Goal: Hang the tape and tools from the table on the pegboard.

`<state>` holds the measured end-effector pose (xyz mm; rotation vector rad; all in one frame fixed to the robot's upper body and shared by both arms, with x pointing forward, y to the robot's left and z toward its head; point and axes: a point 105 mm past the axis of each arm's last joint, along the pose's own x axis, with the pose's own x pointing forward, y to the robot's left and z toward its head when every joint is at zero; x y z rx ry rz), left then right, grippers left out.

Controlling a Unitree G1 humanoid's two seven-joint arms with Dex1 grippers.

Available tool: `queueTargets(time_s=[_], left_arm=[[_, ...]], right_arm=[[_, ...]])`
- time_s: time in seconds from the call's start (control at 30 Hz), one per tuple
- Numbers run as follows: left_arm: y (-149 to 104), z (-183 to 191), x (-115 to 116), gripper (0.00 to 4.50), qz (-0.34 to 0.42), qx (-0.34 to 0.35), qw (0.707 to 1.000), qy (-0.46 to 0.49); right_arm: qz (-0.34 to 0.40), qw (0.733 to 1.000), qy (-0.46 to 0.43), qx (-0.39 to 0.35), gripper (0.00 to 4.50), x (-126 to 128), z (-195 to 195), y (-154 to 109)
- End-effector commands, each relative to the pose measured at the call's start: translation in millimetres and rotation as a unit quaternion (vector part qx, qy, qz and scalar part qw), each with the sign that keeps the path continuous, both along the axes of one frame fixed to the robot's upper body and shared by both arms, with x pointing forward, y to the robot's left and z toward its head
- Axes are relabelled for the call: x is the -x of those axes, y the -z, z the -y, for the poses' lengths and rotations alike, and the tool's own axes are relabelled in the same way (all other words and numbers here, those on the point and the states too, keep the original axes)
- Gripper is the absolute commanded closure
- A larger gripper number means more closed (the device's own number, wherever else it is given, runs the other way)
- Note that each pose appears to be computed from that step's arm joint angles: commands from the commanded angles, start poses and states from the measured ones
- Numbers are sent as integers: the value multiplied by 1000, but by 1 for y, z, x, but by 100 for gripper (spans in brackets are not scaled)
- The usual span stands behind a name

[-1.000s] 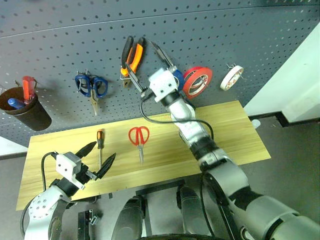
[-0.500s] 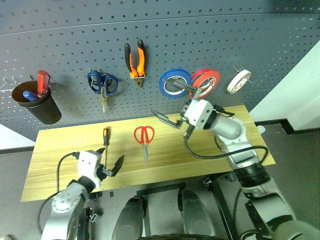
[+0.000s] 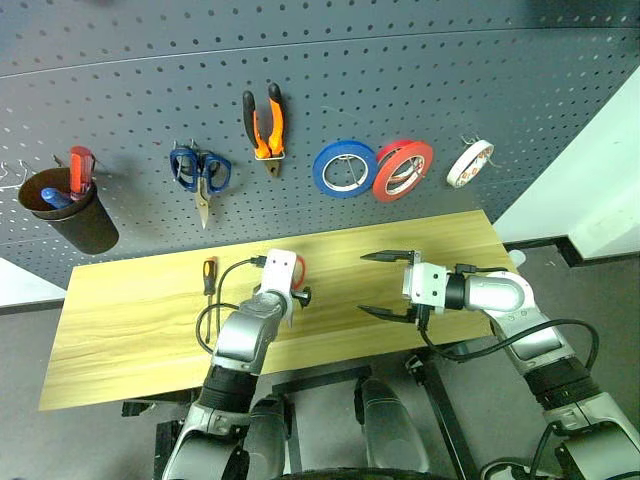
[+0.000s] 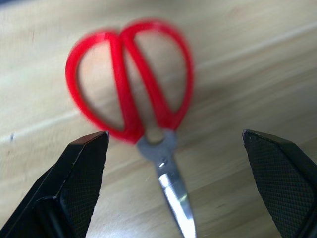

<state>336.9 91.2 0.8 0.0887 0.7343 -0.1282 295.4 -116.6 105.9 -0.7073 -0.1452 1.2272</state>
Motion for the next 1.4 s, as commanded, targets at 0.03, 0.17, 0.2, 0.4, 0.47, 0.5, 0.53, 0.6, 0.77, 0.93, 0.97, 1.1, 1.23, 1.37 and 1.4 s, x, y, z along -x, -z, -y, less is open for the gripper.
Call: queueTargets(time_s=[0.03, 0.17, 0.2, 0.4, 0.47, 0.5, 0.53, 0.6, 0.77, 0.93, 0.97, 1.1, 1.23, 1.37, 1.4], left_arm=[[6, -10, -4, 0, -28, -20, 998, -43], [10, -7, -9, 0, -46, -2, 997, -61], [11, -6, -11, 0, -53, 10, 996, -69], [22, -2, -16, 0, -95, 43, 990, -95], [24, -2, -17, 18, -104, 54, 987, -106], [25, -1, -18, 38, -108, 60, 986, -111], [25, -1, -18, 62, -110, 68, 985, -115], [25, 2, -19, 123, -114, 83, 982, -123], [26, 6, -17, 295, -126, 95, 979, -132], [23, 7, -18, 345, -129, 109, 975, -142], [21, 7, -19, 345, -128, 110, 975, -143], [3, 3, -26, 345, -84, 111, 985, -106], [-33, -20, -12, 345, 24, 119, 992, -25], [-46, -55, 25, 345, 103, 87, 990, 50], [-48, -66, 32, 345, 125, 69, 988, 58]], right_arm=[[24, 1000, 7, -17, 3, -2, 4, -10], [30, 999, 10, -16, 3, -1, 5, -9], [31, 999, 12, -19, 3, -1, 6, -10], [39, 999, 16, -25, 3, 0, 5, -12], [41, 999, 18, -24, 1, -1, 6, -12], [42, 999, 19, -23, 0, -1, 6, -12], [43, 999, 19, -22, 0, 0, 6, -12], [48, 998, 21, -23, 0, -1, 6, -13], [55, 998, 23, -22, 0, -3, 7, -14], [56, 998, 22, -22, 0, -4, 6, -14], [56, 998, 22, -22, 0, -4, 6, -14], [53, 998, 24, -38, 0, -4, 4, -17], [48, 997, 22, -64, 0, -3, 1, -21], [54, 994, 17, -92, 0, -4, -7, -29], [54, 993, 17, -108, 0, -4, -9, -34]])
